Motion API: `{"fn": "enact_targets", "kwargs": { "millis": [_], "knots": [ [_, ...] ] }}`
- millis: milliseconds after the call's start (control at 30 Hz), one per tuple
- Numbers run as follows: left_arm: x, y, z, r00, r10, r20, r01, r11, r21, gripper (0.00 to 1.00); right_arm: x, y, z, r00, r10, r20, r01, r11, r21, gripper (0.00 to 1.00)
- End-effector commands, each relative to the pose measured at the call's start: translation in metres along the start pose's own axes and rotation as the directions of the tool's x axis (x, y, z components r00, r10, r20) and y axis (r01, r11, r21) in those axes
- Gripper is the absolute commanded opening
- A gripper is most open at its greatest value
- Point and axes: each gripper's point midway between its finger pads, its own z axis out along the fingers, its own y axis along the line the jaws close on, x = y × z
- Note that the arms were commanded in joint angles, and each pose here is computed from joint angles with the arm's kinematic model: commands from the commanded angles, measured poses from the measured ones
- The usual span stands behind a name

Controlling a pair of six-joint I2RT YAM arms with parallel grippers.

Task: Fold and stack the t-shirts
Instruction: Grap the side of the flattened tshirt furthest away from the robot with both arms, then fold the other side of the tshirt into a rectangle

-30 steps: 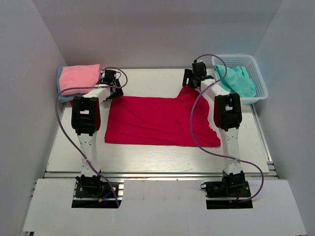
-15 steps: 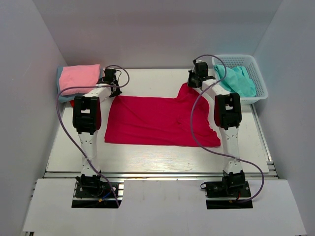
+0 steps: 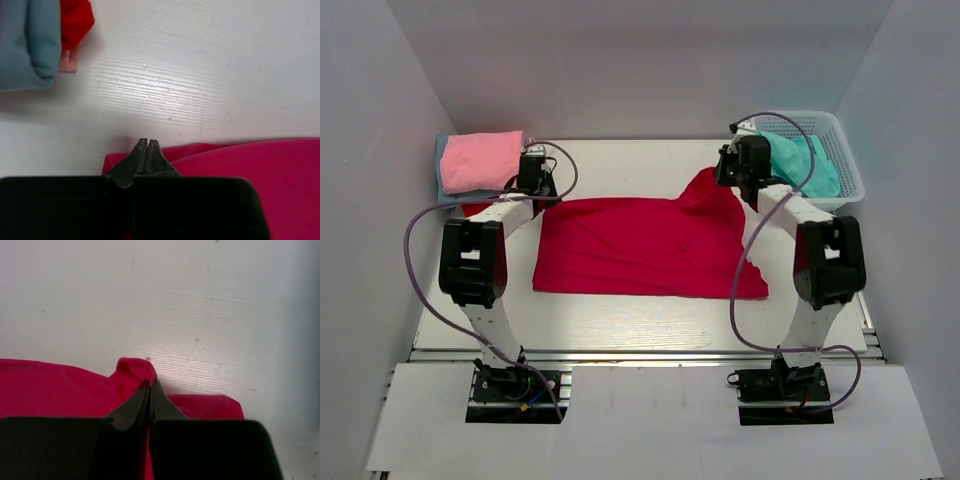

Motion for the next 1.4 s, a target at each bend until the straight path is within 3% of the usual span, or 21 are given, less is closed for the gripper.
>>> {"fn": "enact_targets", "kwargs": {
  "millis": [0, 433, 933, 1100, 1233, 1300, 1367],
  "knots": [
    [-0.034, -0.011, -0.035, 0.991, -0.009, 0.136, 0.001, 0.999, 0.055, 0.00, -0.030, 0.013, -0.036, 0.991, -0.033, 0.128, 0.038, 0.998, -0.041, 0.00],
    [0.006, 0.012, -0.093, 0.987, -0.052, 0.153, 0.051, 0.999, 0.016, 0.00, 0.033, -0.013, -0.134, 0.996, 0.020, 0.091, -0.030, 0.993, 0.111, 0.00],
    [0.041, 0.031, -0.102, 0.992, -0.087, 0.092, 0.092, 0.994, -0.057, 0.00, 0.072, -0.011, -0.178, 0.996, 0.072, 0.050, -0.077, 0.991, 0.110, 0.00],
    [0.049, 0.032, -0.100, 0.992, -0.104, 0.066, 0.108, 0.992, -0.066, 0.00, 0.102, -0.008, -0.183, 0.992, 0.120, -0.023, -0.117, 0.988, 0.097, 0.00],
    [0.075, 0.052, -0.095, 0.984, -0.180, 0.012, 0.179, 0.972, -0.154, 0.00, 0.150, -0.004, -0.178, 0.972, 0.218, -0.086, -0.211, 0.974, 0.081, 0.00],
    [0.094, 0.061, -0.093, 0.970, -0.239, -0.036, 0.224, 0.947, -0.229, 0.05, 0.165, -0.012, -0.179, 0.955, 0.279, -0.096, -0.266, 0.955, 0.132, 0.08],
    [0.107, 0.067, -0.095, 0.954, -0.293, -0.064, 0.265, 0.923, -0.280, 0.08, 0.188, -0.019, -0.188, 0.933, 0.328, -0.149, -0.296, 0.934, 0.202, 0.30]
  ]
}}
